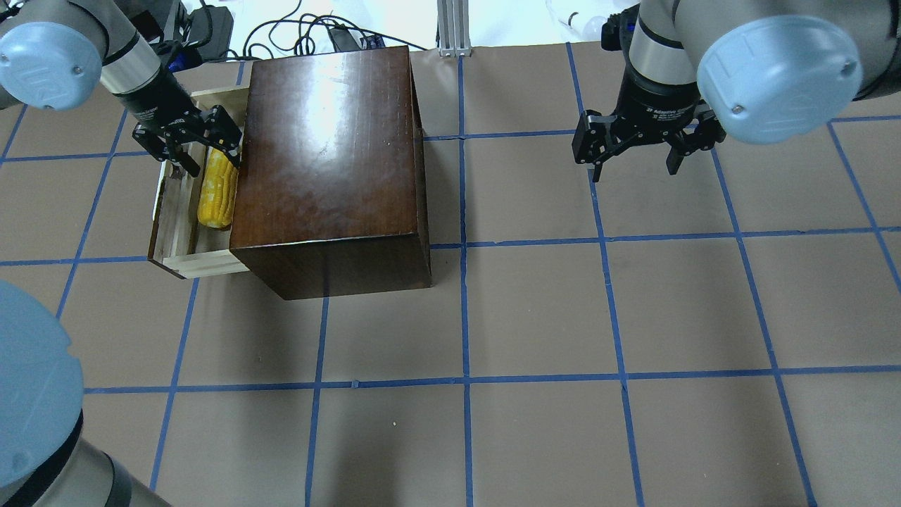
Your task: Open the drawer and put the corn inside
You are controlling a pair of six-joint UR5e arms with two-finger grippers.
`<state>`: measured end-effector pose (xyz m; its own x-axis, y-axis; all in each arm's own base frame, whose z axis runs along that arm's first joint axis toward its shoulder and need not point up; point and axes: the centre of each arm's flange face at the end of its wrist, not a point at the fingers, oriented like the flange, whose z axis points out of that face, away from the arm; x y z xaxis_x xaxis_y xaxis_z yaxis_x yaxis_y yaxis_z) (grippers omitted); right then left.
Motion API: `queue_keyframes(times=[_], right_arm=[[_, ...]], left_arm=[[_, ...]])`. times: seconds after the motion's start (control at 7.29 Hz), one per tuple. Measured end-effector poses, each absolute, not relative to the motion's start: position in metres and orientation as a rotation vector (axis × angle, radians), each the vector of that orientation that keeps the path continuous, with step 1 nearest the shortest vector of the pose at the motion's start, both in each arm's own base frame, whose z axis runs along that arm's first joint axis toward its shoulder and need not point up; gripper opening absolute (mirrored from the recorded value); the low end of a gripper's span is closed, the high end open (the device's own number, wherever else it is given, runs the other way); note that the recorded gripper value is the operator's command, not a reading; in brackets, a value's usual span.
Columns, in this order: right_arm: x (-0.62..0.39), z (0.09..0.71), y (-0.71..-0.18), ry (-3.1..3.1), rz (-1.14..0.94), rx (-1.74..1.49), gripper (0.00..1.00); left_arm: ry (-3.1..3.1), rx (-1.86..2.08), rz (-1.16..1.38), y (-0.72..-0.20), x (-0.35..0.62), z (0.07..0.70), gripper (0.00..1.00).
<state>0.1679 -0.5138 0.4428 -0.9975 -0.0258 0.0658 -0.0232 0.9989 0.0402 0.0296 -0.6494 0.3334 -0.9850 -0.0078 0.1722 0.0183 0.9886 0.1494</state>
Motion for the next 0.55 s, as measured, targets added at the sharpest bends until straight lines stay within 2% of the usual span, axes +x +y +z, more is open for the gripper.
queue_keyframes(times=[0.55], right_arm=[[0.168, 0.443, -0.514, -3.075, -0.06, 0.038, 1.0]], left_arm=[[-3.006, -0.077, -0.058, -0.642, -0.003, 0.408, 1.0]])
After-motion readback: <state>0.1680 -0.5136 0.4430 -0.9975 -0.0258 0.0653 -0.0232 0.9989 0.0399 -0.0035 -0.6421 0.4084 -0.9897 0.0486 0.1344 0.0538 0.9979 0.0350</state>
